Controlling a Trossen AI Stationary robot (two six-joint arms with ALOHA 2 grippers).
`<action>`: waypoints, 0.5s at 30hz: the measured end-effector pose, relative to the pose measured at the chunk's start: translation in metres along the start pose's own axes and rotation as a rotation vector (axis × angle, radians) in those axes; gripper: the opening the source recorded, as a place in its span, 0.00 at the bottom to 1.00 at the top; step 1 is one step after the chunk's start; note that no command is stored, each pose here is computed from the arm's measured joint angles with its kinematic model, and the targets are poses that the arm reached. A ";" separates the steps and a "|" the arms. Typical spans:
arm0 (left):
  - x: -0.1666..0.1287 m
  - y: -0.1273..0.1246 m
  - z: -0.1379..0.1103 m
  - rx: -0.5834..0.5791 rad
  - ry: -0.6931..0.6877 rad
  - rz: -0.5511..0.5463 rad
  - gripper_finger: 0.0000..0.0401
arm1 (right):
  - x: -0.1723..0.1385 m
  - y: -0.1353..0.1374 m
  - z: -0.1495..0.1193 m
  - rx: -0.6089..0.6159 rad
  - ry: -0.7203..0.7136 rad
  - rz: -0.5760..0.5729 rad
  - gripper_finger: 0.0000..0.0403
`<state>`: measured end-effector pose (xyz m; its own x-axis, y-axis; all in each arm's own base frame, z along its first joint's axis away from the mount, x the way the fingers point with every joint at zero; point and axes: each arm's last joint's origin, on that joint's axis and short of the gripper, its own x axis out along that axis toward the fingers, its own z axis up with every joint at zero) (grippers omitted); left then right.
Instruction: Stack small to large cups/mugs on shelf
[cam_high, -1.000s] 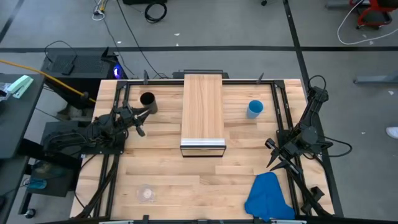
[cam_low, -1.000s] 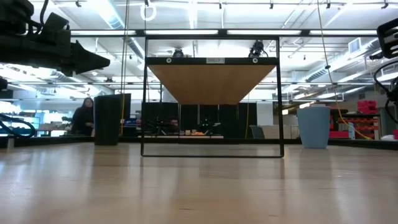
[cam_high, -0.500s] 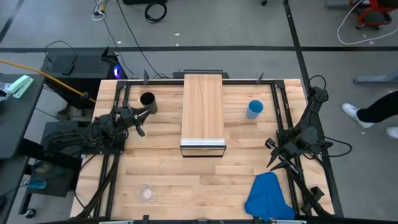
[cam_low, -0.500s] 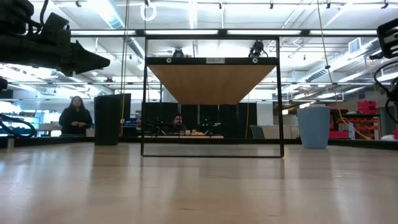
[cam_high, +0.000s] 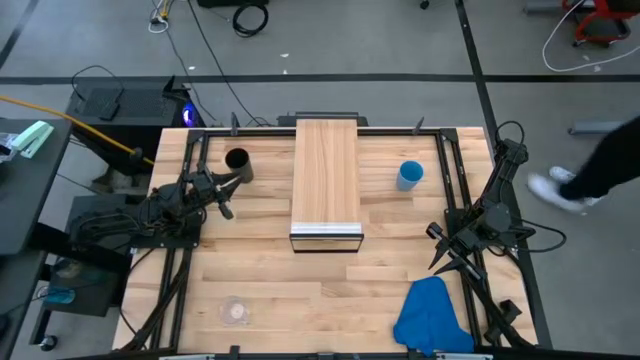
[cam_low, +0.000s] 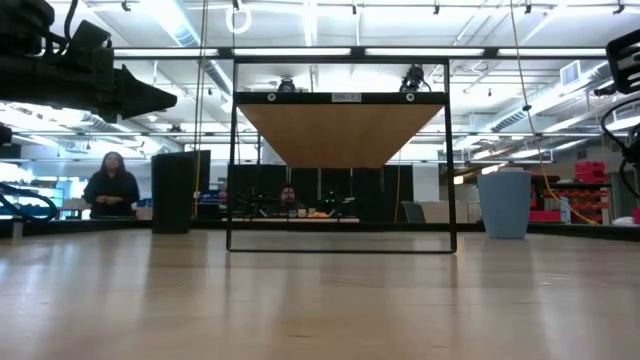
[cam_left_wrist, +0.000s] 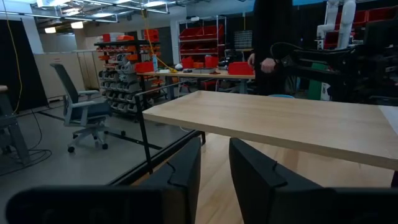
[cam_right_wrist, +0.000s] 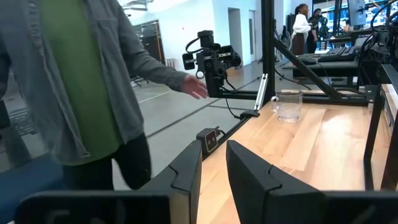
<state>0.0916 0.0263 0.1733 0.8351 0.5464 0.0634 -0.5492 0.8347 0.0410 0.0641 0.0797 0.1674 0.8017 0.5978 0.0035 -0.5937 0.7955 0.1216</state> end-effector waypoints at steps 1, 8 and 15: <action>0.000 0.000 0.000 0.000 0.000 0.000 0.23 | 0.000 0.000 0.000 0.000 0.000 0.000 0.20; 0.000 0.000 0.000 0.005 -0.001 0.001 0.21 | 0.000 0.000 0.000 -0.041 0.000 0.000 0.20; 0.000 0.000 0.000 0.027 -0.005 0.001 0.23 | 0.000 0.000 0.000 -0.045 0.000 0.000 0.20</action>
<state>0.0915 0.0263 0.1738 0.8345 0.5467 0.0686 -0.5506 0.8320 0.0678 0.0641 0.0798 0.1674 0.8016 0.5979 0.0034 -0.5963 0.7991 0.0769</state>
